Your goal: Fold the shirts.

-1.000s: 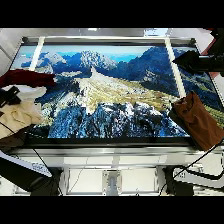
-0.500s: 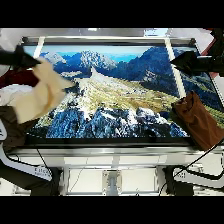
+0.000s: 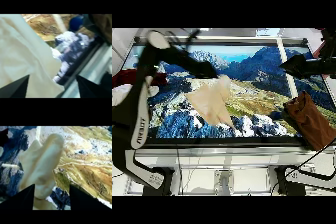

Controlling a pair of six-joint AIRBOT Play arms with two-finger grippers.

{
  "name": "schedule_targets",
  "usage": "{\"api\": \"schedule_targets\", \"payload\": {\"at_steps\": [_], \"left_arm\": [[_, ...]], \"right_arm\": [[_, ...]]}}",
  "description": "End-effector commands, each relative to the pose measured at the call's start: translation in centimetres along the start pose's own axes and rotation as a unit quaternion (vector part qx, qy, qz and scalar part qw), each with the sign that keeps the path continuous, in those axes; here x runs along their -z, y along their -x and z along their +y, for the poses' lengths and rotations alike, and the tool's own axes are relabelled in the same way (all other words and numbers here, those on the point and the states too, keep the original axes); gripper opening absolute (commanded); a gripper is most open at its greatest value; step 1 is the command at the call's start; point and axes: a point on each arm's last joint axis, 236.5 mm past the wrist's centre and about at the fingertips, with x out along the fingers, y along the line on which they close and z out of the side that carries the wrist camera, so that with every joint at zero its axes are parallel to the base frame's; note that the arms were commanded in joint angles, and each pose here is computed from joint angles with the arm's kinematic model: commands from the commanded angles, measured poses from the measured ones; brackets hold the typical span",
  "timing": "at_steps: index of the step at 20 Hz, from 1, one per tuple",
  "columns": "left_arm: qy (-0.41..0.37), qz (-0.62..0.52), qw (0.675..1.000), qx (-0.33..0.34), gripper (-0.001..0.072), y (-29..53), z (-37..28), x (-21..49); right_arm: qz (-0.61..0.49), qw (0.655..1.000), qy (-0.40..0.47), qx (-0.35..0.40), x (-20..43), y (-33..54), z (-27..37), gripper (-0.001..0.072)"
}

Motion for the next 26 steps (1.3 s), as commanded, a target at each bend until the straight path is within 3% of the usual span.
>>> {"api": "schedule_targets", "payload": {"at_steps": [1, 3, 5, 12, 23, 24, 25, 26], "left_arm": [[-0.066, -0.039, 0.986, -0.149, 0.0709, -1.4, 3.5, -2.6], [0.006, -0.042, 0.953, -0.301, 0.0707, 2.3, 11.4, -2.1], [0.066, -0.012, 0.930, -0.362, 0.0706, 4.6, 16.5, 0.4], [0.189, 0.077, 0.932, -0.300, 0.0706, 0.6, 23.7, 6.9], [0.188, 0.167, 0.927, -0.279, 0.0706, -6.3, 28.0, 12.0], [0.187, 0.164, 0.927, -0.280, 0.0704, -6.4, 28.1, 11.9], [0.184, 0.160, 0.929, -0.280, 0.0649, -6.4, 28.2, 11.6], [0.182, 0.158, 0.929, -0.280, 0.0395, -6.4, 28.2, 11.5]], "right_arm": [[0.078, 0.995, 0.053, -0.011, 4.9, -4.5, 1.5, 0.0483], [0.125, 0.987, 0.090, 0.034, 8.7, -8.5, 0.2, 0.0483], [0.169, 0.976, 0.107, 0.081, 12.3, -11.5, -2.0, 0.0483], [0.191, 0.980, 0.013, 0.045, 17.0, -17.6, -3.6, 0.0483], [0.157, 0.982, -0.107, 0.009, 16.8, -23.8, -5.3, 0.0473], [0.155, 0.983, -0.102, -0.003, 16.7, -24.0, -4.9, 0.0346], [0.149, 0.984, -0.091, -0.018, 16.3, -24.1, -4.3, 0.0143], [0.137, 0.986, -0.086, -0.040, 15.7, -24.1, -3.4, 0.0043]]}}
